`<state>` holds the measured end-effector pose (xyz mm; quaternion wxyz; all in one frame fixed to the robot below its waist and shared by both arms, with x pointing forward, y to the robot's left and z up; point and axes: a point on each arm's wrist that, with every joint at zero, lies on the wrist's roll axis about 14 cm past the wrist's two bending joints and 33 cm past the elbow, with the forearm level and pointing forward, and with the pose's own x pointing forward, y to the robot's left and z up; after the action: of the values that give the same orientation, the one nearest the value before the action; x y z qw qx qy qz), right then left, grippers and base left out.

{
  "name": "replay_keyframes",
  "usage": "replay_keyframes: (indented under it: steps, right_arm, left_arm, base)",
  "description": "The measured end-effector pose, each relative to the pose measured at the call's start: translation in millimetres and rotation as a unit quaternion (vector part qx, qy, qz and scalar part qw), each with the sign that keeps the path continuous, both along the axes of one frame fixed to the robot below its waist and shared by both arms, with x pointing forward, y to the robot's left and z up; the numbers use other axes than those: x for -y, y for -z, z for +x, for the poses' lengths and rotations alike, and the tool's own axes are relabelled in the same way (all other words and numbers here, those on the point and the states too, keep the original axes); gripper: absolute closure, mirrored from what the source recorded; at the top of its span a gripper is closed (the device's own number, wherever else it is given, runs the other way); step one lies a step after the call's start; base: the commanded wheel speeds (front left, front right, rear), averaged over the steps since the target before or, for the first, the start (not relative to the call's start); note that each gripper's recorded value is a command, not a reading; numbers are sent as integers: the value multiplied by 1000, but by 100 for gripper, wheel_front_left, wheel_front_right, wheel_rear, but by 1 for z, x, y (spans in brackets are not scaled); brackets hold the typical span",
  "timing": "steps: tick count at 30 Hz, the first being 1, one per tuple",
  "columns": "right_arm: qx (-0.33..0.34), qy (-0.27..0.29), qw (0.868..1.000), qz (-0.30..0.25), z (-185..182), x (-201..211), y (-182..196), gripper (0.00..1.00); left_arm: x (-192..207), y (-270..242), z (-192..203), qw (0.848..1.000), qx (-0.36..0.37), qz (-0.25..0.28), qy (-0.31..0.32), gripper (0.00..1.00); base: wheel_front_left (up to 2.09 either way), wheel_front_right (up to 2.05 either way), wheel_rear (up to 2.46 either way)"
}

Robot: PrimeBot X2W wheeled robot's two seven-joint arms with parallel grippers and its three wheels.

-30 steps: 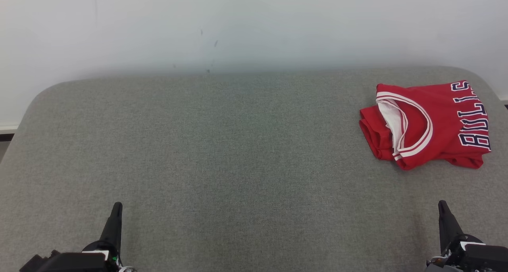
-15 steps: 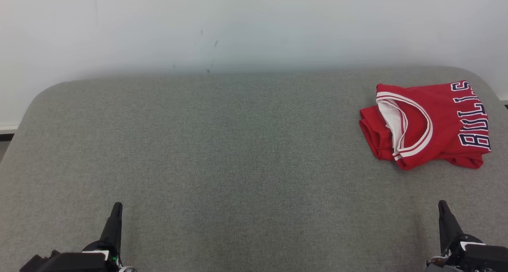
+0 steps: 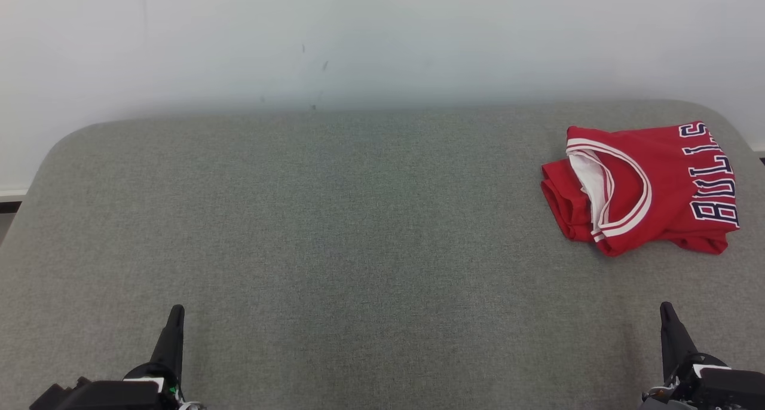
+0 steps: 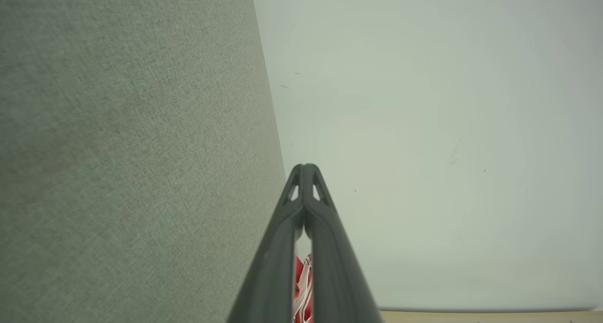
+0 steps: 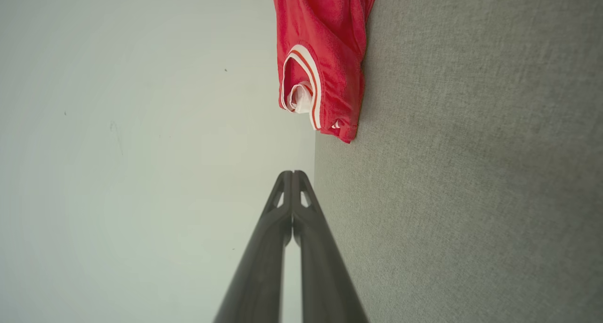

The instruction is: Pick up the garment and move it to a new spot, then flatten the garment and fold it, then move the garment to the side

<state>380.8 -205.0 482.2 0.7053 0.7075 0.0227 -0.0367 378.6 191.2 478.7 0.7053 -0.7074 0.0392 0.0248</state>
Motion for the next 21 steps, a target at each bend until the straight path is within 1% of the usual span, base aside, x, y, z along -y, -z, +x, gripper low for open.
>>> replay_keyframes:
  steps: [21]
  right_arm:
    - [0,0,1000,0,0,0,0,100]
  left_arm:
    - [0,0,0,1000,0,0,0,100]
  base:
    - [0,0,0]
